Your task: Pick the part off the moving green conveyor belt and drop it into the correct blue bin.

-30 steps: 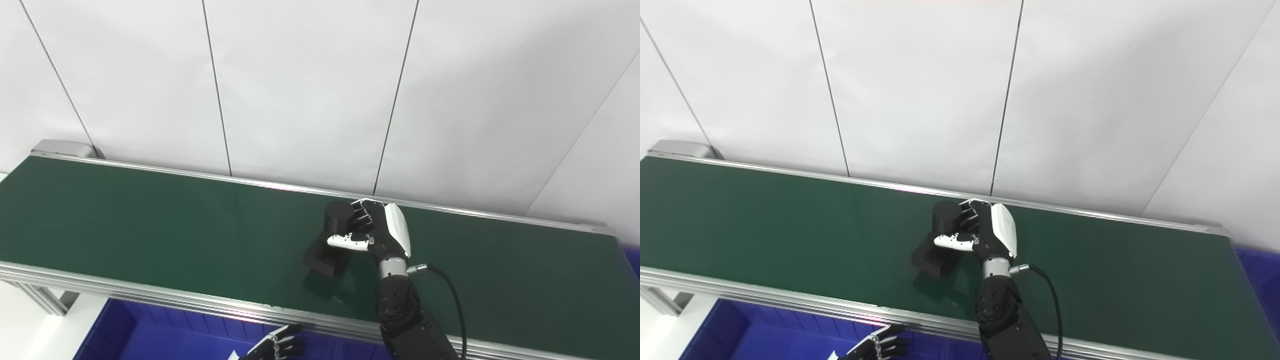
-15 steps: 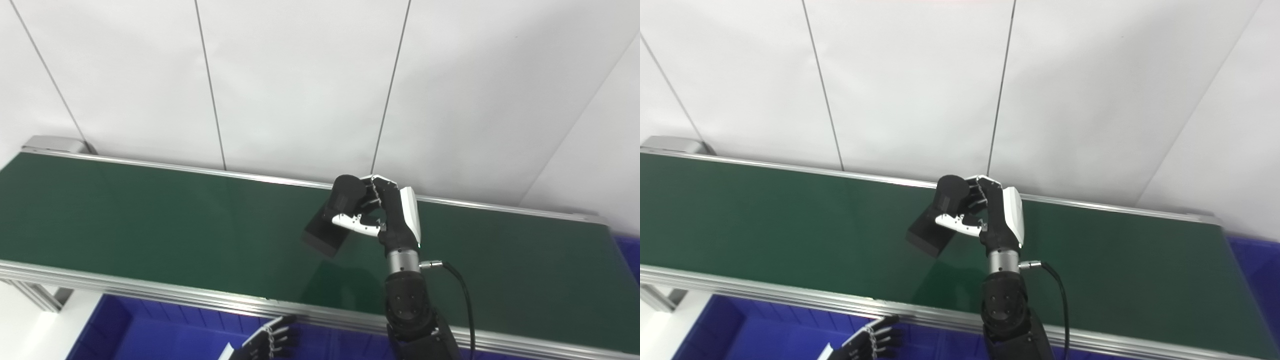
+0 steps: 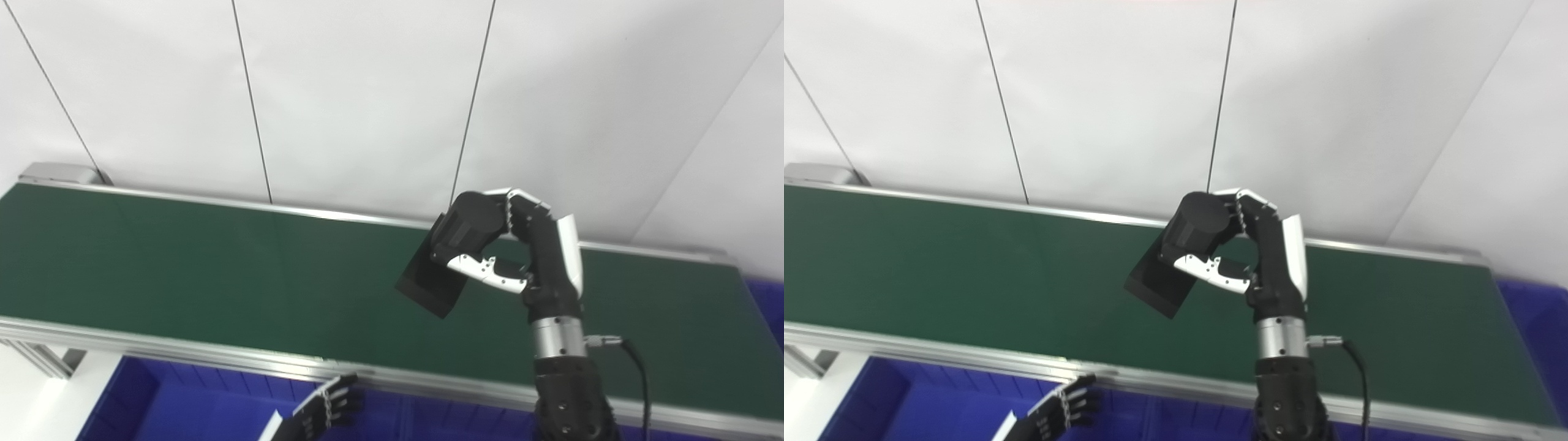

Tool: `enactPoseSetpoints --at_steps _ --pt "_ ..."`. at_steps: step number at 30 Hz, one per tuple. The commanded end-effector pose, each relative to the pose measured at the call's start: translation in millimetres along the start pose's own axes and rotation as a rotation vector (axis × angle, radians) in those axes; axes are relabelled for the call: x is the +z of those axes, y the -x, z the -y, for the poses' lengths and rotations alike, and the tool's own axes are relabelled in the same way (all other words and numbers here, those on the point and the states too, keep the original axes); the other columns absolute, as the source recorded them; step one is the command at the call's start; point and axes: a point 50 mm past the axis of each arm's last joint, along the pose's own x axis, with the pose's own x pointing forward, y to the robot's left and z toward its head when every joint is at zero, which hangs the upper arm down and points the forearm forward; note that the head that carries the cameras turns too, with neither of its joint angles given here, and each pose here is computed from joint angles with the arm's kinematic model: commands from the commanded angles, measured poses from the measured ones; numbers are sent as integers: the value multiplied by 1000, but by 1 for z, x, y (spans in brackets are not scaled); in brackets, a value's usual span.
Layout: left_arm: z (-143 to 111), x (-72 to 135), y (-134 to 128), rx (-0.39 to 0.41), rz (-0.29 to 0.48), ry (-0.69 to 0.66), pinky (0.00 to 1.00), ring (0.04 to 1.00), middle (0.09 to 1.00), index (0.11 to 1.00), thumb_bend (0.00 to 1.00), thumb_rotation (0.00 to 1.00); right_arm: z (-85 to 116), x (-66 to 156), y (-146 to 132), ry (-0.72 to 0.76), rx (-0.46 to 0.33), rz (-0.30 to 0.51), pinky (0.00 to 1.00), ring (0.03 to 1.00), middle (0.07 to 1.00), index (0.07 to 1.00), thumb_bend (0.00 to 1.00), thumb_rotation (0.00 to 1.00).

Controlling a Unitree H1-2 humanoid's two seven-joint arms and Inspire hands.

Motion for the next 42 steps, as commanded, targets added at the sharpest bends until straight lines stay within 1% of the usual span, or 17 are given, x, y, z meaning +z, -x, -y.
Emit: enactPoseSetpoints --at_steps 1,5,8,13,18,23,25,29,31,34,38,42 --pt "-5 11 -3 5 75 -9 732 780 815 875 843 741 9 19 3 5 -18 52 346 422 494 512 518 0" --pt "-10 14 -5 8 87 -17 739 785 820 880 855 754 22 27 21 22 -30 67 347 423 500 507 518 0" --pt "-14 18 -6 7 98 -27 731 778 817 884 861 775 31 30 35 46 -40 68 375 432 496 505 519 0" --pt "-21 22 -6 6 112 -26 725 774 813 879 851 781 43 36 65 63 -72 36 372 432 498 502 519 0" --pt "-26 27 -6 6 120 -25 724 772 807 876 846 778 49 38 84 52 -111 9 356 426 495 506 518 0" --pt "-32 31 -6 13 120 -28 714 765 801 867 860 774 55 36 112 61 -173 -63 322 413 500 506 518 0" --pt "-35 33 -6 12 121 -29 710 762 800 866 864 777 57 36 122 70 -202 -90 275 390 493 518 516 0" --pt "-39 35 -6 11 123 -33 705 759 799 866 859 773 62 33 141 75 -254 -141 273 388 496 521 515 0" --pt "-41 37 -7 12 120 -35 703 758 797 863 859 773 64 30 149 86 -273 -172 348 426 497 499 518 0" --pt "-43 40 -6 13 116 -35 704 758 797 865 856 766 66 23 162 113 -302 -217 396 451 500 481 519 0" --pt "-46 42 -6 14 120 -39 701 755 795 865 845 759 67 9 178 124 -344 -294 407 459 497 477 520 0" --pt "-48 45 -6 7 120 -40 701 754 796 867 843 761 67 -2 194 164 -372 -355 372 432 492 502 519 0"
